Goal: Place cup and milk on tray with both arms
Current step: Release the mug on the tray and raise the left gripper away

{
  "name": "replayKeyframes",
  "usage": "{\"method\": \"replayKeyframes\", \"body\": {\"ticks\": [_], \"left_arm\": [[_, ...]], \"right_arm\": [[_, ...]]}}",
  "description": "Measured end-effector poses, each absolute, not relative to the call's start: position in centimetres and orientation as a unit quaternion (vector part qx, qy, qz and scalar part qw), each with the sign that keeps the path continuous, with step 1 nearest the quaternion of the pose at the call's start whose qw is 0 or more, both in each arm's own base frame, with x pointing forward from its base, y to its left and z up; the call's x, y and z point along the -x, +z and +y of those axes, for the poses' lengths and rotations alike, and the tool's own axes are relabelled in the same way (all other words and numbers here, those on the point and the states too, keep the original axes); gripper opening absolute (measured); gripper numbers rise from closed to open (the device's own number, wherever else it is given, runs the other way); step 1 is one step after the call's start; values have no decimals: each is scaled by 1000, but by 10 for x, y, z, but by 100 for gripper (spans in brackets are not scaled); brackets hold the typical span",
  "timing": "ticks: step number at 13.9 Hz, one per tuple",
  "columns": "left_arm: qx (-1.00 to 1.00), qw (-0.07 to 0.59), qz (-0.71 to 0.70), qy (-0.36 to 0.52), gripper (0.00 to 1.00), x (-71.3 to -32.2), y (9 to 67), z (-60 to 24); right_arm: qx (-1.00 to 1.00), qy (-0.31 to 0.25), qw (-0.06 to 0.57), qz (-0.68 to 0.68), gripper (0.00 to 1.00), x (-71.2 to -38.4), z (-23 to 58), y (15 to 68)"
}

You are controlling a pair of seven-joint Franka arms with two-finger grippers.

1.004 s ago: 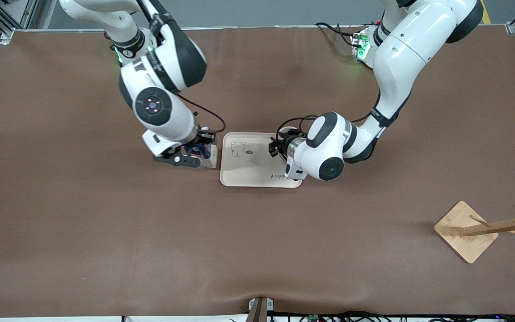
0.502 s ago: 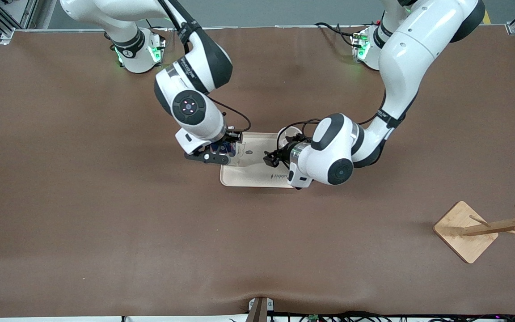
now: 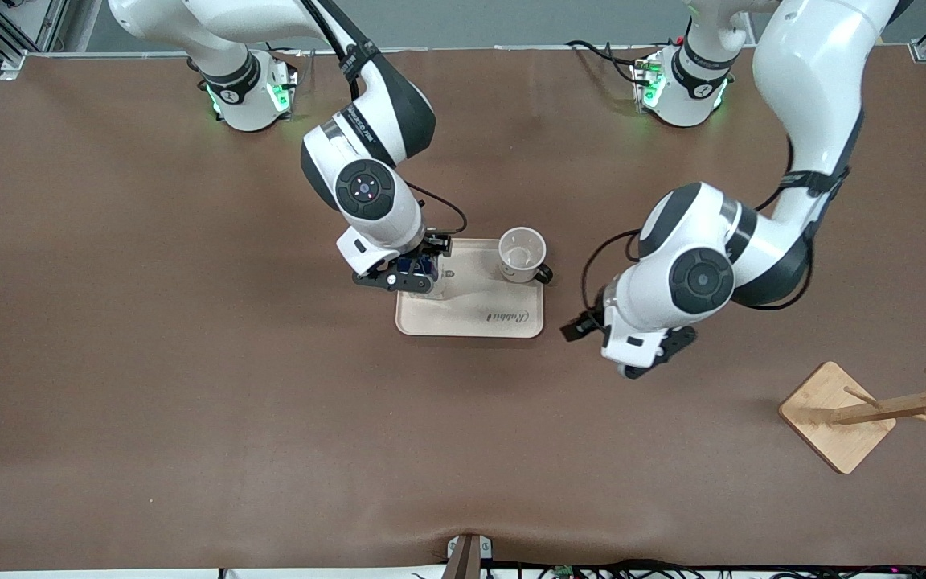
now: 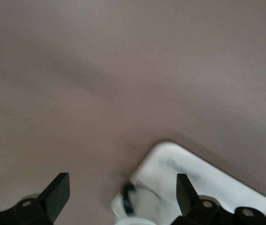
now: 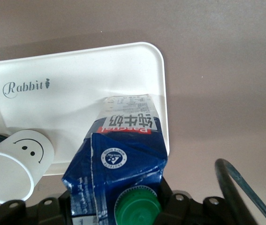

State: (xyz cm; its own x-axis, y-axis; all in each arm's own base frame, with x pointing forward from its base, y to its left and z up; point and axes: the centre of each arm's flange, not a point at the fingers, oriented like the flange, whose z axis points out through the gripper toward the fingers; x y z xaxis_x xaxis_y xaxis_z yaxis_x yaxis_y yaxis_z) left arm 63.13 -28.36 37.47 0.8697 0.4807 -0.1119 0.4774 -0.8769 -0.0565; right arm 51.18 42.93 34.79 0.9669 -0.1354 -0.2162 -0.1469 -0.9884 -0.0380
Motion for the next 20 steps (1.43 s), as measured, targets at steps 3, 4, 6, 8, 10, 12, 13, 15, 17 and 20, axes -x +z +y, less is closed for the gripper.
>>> {"method": "replayKeyframes", "body": {"ticks": [3,4,6,8,10,12,13,15,17,20], "left_arm": [[972,80,-220,1,100,-630,403,-269],[973,87,-213,-9,100,-631,413,-262],[977,91,-191,-20,100,-640,435,-229],[982,92,-160,-30,100,-649,459,-188],[984,94,-146,-42,100,-650,484,-161],[985,106,-132,-42,100,-642,508,-146],[985,111,-123,-44,100,-637,521,-143],[986,120,-103,-51,100,-626,547,-138],[989,109,-89,-44,100,-614,569,-132],[995,64,-71,-28,100,-595,599,-95]], "right_arm": [[991,108,25,74,78,-510,432,344],[991,108,25,77,86,-510,432,343],[991,108,25,78,100,-510,433,342],[991,108,24,78,100,-509,434,342],[991,108,24,79,100,-509,434,342],[991,108,24,79,100,-509,434,342],[991,108,24,79,100,-509,434,342],[991,108,24,79,100,-509,434,341],[991,109,25,78,100,-508,436,341],[991,108,26,77,100,-507,438,342]]}}
